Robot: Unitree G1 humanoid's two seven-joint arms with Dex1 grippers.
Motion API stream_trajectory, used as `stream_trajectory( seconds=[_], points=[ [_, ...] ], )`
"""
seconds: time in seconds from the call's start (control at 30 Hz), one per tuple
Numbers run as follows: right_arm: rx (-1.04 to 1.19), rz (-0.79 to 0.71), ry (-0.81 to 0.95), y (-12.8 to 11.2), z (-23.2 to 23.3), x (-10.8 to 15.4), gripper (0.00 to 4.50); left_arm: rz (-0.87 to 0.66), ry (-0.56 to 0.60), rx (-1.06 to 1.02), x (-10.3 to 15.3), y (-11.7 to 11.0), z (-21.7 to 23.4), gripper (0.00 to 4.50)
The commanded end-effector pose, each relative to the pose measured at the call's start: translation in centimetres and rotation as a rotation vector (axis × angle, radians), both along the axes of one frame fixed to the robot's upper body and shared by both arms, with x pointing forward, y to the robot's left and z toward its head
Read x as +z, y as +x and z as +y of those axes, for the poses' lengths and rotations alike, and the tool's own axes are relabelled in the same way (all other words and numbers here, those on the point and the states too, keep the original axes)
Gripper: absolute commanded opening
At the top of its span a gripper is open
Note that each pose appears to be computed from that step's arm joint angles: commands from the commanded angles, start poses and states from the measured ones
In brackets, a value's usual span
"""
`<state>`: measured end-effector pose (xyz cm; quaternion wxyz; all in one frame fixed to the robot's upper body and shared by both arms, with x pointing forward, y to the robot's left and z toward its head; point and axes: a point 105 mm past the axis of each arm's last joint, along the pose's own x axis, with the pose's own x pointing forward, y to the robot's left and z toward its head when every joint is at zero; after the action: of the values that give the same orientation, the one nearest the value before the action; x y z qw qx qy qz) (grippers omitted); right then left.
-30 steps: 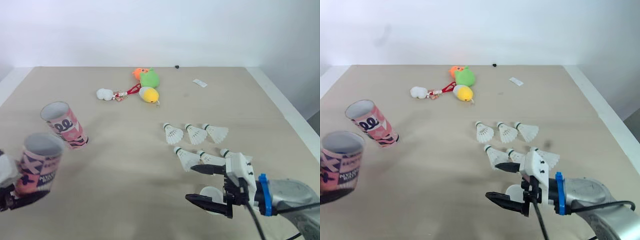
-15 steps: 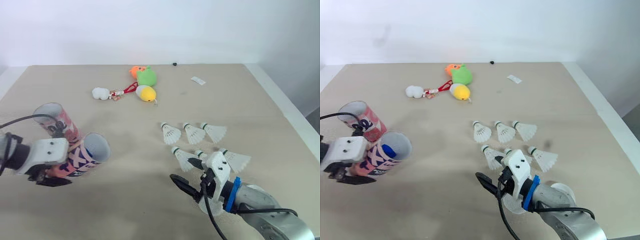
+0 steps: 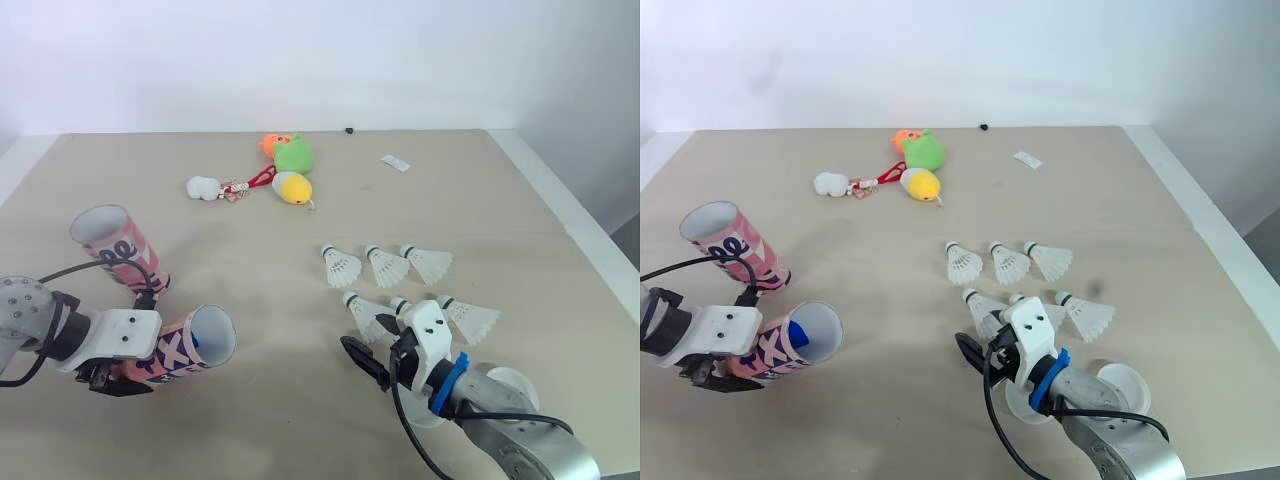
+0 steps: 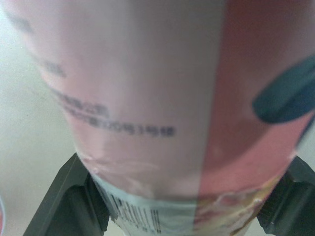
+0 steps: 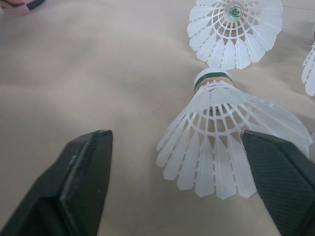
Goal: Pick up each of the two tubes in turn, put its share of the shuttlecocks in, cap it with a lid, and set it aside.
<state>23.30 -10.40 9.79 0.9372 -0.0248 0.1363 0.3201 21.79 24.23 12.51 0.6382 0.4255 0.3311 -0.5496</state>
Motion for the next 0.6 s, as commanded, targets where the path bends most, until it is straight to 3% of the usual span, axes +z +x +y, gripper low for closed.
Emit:
stream_trajectory(
  seconds=[0.03,0.17,0.2,0.47,0.6],
  points=[
    [-0.004,-0.043,0.022,0.2,0.3,0.8,2.13,0.017,0.011,0.009,-1.2,-0.2,0.0,2.98],
    [-0.010,-0.044,0.027,0.3,0.4,0.7,0.22,0.008,0.001,0.006,-1.3,0.1,-0.3,2.98],
    [-0.010,-0.045,0.027,0.4,0.4,0.7,0.06,0.007,-0.001,0.002,-1.3,0.2,-0.5,2.98],
    [0.047,-0.058,0.018,-0.9,-0.5,1.1,0.06,0.004,-0.014,-0.003,-0.9,0.5,-1.4,2.98],
    [0.201,-0.161,0.075,-1.8,0.0,4.0,0.06,0.005,-0.004,-0.001,-0.9,0.7,-1.6,2.98]
  ],
)
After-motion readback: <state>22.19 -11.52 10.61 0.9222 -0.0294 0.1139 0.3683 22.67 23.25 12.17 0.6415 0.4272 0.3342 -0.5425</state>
